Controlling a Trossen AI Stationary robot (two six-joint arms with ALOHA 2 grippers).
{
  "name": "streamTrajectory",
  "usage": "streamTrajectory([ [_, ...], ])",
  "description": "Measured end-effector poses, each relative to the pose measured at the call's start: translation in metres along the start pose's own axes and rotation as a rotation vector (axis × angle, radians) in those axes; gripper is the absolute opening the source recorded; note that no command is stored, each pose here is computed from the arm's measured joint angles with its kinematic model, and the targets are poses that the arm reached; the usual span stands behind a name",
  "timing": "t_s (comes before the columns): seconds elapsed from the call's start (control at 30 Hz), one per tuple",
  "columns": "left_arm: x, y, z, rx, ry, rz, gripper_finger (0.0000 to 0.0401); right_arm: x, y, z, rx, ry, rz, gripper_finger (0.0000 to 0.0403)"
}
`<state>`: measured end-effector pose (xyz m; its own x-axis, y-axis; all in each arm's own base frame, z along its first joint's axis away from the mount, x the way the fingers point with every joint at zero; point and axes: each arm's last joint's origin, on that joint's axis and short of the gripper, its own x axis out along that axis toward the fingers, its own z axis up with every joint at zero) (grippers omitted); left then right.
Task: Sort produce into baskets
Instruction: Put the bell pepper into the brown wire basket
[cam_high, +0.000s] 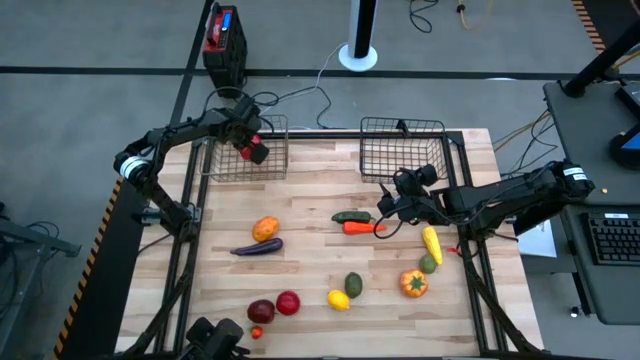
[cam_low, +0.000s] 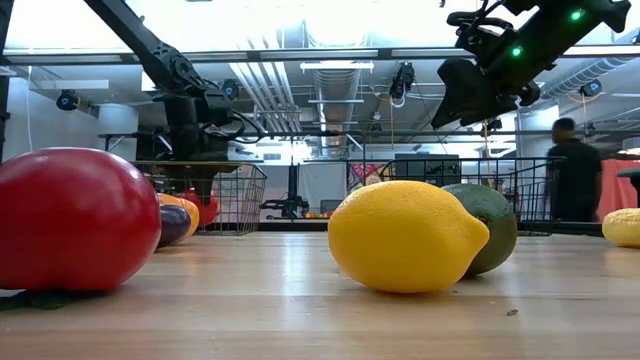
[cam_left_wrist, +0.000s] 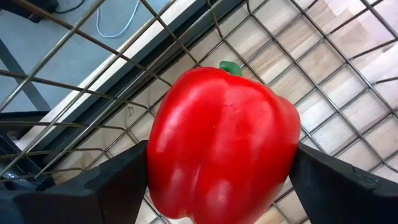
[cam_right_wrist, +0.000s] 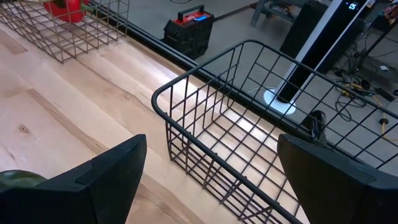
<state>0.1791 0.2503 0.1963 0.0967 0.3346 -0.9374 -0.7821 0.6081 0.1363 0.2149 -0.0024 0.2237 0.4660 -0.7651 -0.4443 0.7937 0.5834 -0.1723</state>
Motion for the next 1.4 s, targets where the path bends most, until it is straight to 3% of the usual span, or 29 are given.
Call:
streamTrajectory([
  [0.93, 0.0005, 0.0007, -0.0015, 0.221, 0.012, -0.001, 0.0329, 0.0, 0.0, 0.0, -0.001, 0.0, -0.001, 0.0354],
  [1.07, 0.0006, 0.0006, -0.0014, 0.246, 0.004, -0.039, 0.0329, 0.0, 0.0, 0.0, -0.001, 0.0, 0.0, 0.0354],
  [1.4, 0.0006, 0.0009, -0.0002, 0.188, -0.01, -0.053, 0.0329, 0.0, 0.0, 0.0, -0.001, 0.0, 0.0, 0.0354],
])
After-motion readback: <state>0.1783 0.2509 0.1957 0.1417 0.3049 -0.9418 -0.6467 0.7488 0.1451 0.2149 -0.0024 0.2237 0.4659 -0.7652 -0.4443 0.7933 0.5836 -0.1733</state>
